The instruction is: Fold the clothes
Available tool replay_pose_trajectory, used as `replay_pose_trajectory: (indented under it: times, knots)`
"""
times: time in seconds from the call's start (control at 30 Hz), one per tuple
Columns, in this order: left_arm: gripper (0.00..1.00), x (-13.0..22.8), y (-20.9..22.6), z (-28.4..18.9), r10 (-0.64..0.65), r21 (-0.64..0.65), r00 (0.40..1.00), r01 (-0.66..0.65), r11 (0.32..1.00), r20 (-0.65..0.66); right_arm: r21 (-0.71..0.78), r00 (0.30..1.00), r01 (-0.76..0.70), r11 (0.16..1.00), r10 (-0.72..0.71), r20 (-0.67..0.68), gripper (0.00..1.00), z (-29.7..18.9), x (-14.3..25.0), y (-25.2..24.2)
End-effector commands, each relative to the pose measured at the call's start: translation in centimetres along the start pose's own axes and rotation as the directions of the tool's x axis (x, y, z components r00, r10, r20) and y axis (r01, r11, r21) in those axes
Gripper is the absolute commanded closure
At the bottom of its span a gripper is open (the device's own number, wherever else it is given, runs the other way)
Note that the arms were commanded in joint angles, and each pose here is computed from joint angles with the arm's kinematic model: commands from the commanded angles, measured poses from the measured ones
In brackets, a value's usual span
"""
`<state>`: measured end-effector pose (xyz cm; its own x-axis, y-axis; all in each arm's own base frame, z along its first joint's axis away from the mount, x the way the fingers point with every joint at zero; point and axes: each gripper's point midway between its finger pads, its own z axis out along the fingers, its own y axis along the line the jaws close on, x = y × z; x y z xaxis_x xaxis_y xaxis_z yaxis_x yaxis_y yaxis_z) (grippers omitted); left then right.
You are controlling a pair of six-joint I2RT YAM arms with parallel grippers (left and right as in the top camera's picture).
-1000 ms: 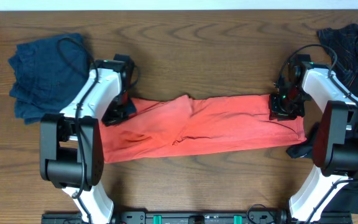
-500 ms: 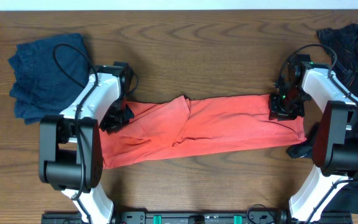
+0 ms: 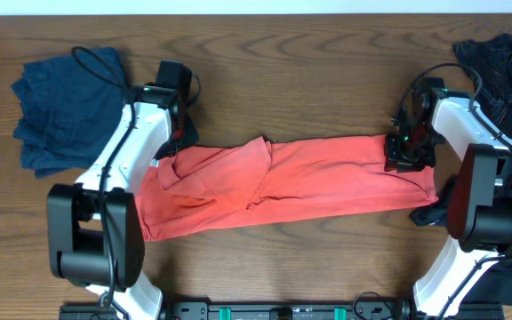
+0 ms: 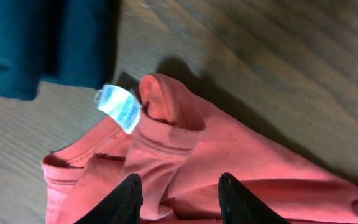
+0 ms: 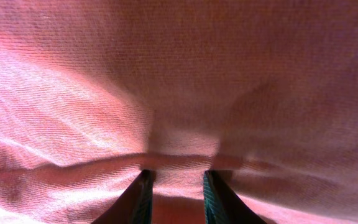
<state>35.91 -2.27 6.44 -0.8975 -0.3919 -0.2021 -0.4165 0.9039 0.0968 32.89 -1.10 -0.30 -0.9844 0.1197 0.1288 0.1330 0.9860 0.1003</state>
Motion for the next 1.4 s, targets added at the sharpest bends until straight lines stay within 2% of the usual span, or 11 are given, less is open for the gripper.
replay_pose_trajectory:
  times: [0.0, 0.17, 0.57, 0.73, 1.1, 1.23, 1.3, 1.37]
  knots:
    - [0.58, 0.1, 0.3, 1.4, 0.067, -0.041, 0.997, -0.068, 0.997, -0.027, 0.030, 0.996, 0.000, 1.000, 0.003, -0.087, 0.73, 2.4, 1.7, -0.7]
    - [0.58, -0.6, 1.2, 2.0, 0.070, -0.109, 0.998, -0.069, 0.992, 0.003, 0.030, 0.996, 0.000, 1.000, 0.003, -0.087, 0.73, 2.4, 1.7, -0.7]
    - [0.57, -0.1, 1.3, 2.8, 0.076, -0.110, 0.997, -0.075, 0.991, -0.004, 0.030, 0.996, 0.000, 1.000, 0.003, -0.090, 0.72, 2.4, 1.8, -0.7]
    - [0.56, 0.0, 0.5, 3.2, 0.148, -0.063, 0.989, -0.149, 0.987, -0.008, 0.030, 0.996, 0.000, 1.000, 0.003, -0.090, 0.72, 2.4, 1.8, -0.7]
    - [0.53, 0.8, 0.6, 4.7, 0.177, -0.079, 0.983, -0.181, 0.980, -0.048, 0.030, 0.996, -0.003, 1.000, 0.006, -0.090, 0.72, 2.4, 1.8, -0.8]
    - [0.60, 1.0, 0.7, 5.1, 0.179, -0.084, 0.982, -0.184, 0.979, -0.058, 0.030, 0.996, -0.003, 1.000, 0.006, -0.090, 0.72, 2.4, 1.8, -0.8]
    - [0.71, 0.8, 0.7, 5.0, 0.183, -0.087, 0.982, -0.186, 0.979, -0.051, 0.030, 0.996, -0.003, 1.000, 0.006, -0.091, 0.72, 2.4, 1.8, -0.8]
    - [0.89, 0.6, 1.0, 4.9, 0.184, -0.102, 0.982, -0.188, 0.977, -0.044, 0.030, 0.996, -0.003, 1.000, 0.006, -0.091, 0.72, 2.4, 1.8, -0.8]
